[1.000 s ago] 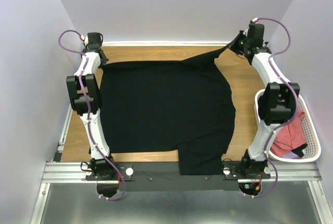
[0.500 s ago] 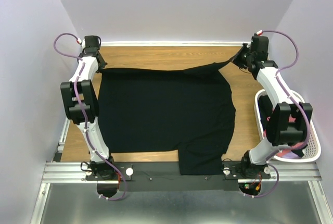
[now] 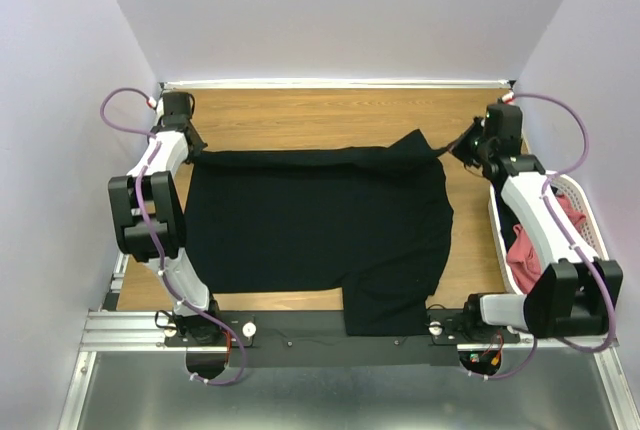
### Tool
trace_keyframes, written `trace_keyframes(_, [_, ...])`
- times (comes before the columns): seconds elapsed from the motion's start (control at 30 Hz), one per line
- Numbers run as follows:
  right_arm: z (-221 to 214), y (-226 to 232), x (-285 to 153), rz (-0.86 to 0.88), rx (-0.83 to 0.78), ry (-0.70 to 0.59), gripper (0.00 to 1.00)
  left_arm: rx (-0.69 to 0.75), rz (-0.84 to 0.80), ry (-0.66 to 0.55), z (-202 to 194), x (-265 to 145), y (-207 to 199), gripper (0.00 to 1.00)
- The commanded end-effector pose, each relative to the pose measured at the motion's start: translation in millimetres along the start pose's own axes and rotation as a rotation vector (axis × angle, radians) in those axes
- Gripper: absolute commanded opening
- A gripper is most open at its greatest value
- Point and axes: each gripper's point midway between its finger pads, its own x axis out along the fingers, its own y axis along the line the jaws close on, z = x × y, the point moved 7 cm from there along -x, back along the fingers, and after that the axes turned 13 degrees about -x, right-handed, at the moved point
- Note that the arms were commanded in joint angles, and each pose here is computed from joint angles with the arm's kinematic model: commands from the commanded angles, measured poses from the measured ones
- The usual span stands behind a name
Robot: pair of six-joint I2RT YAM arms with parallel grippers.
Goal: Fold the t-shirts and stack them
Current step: Fold the tshirt
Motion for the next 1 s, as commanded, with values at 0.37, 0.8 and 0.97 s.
trace_keyframes(0.37, [-115.3, -44.8, -6.3, -0.132, 0.049, 0.249, 0.01, -0.052, 0.023, 0.015, -42.2, 1.4, 32.8, 0.00])
trace_keyframes(0.8, [-137.1, -49.9, 2.1, -0.109, 0.004, 0.341, 0.00, -0.067, 0.071, 0.027, -55.7, 11.6, 43.5, 0.00])
trace_keyframes(0.97, [-125.0, -40.6, -6.3, -0.054, 0.025, 0.298, 0.01, -0.078, 0.058, 0.040, -58.9, 15.9, 41.8, 0.00])
